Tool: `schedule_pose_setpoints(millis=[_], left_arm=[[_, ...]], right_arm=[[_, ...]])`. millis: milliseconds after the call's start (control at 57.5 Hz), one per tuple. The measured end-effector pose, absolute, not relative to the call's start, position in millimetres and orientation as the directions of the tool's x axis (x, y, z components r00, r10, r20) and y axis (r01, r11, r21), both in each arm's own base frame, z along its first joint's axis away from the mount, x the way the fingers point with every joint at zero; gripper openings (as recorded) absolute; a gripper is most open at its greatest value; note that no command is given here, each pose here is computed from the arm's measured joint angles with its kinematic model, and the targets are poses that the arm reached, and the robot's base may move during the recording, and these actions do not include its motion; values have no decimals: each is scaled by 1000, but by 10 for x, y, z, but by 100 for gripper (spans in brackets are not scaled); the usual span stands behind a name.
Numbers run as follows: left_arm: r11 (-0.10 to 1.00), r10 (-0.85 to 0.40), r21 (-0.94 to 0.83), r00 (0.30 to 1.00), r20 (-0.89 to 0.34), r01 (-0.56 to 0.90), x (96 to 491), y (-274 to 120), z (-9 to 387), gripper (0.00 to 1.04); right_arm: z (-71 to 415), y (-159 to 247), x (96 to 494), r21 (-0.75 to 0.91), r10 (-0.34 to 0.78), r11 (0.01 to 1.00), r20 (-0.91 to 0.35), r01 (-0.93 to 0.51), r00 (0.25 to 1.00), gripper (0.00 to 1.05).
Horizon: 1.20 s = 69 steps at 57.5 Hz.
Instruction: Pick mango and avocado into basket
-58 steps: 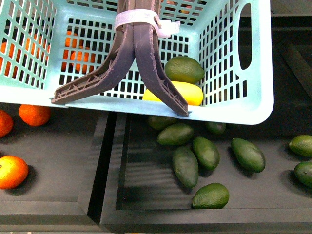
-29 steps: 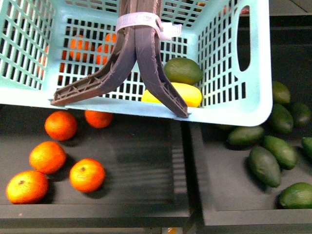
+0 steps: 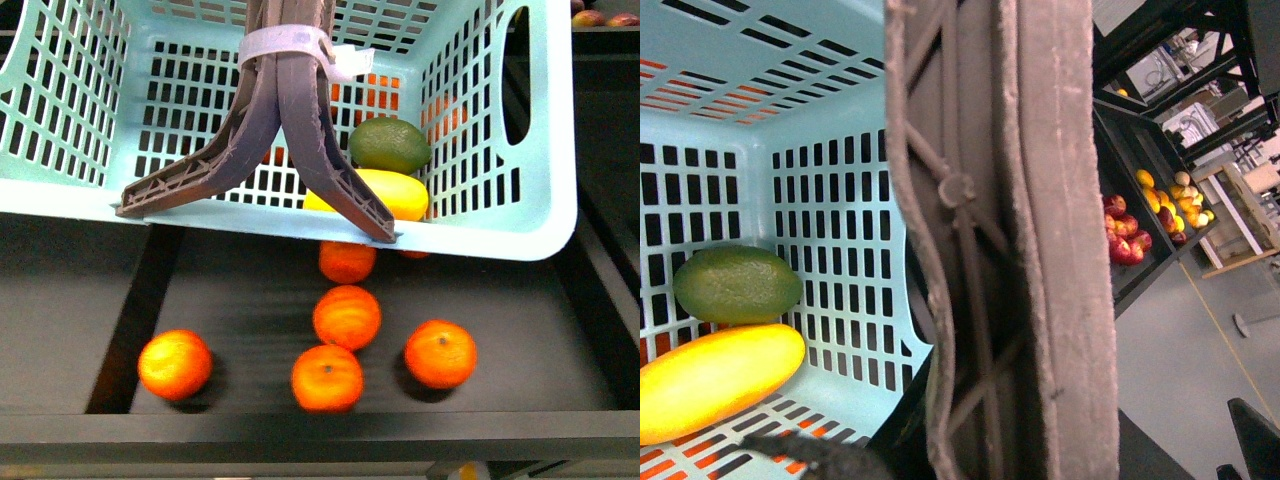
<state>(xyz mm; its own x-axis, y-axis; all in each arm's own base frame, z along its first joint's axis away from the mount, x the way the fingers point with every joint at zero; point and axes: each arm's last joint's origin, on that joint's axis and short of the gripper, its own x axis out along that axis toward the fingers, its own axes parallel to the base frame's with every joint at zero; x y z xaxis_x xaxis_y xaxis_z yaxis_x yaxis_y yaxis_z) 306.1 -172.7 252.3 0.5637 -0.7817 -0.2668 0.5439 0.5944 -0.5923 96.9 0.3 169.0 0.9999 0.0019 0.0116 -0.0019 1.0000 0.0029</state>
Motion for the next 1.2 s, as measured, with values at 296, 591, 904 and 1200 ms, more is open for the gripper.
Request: schedule_pose_setpoints(millis=[296,591,904,1200], left_arm=[[599,-777,-590,569,-267,541,3067,-1718,2523,14],[612,-763,-592,586,-271,524,3090,-1674,2516,14],[419,14,-900,992,-123,-118,3999,-1607,2625,14],[176,192,-950,956,-224,-258,4515,-1361,2070,14]], right_arm=[[1691,3,968,3,2,1000,12,-2,1000,96],[1692,3,968,3,6,1000,14,-7,1000,96],[1691,1,968,3,0,1000,13,0,1000,96],[1692,1,968,3,0,1000,13,0,1000,96]])
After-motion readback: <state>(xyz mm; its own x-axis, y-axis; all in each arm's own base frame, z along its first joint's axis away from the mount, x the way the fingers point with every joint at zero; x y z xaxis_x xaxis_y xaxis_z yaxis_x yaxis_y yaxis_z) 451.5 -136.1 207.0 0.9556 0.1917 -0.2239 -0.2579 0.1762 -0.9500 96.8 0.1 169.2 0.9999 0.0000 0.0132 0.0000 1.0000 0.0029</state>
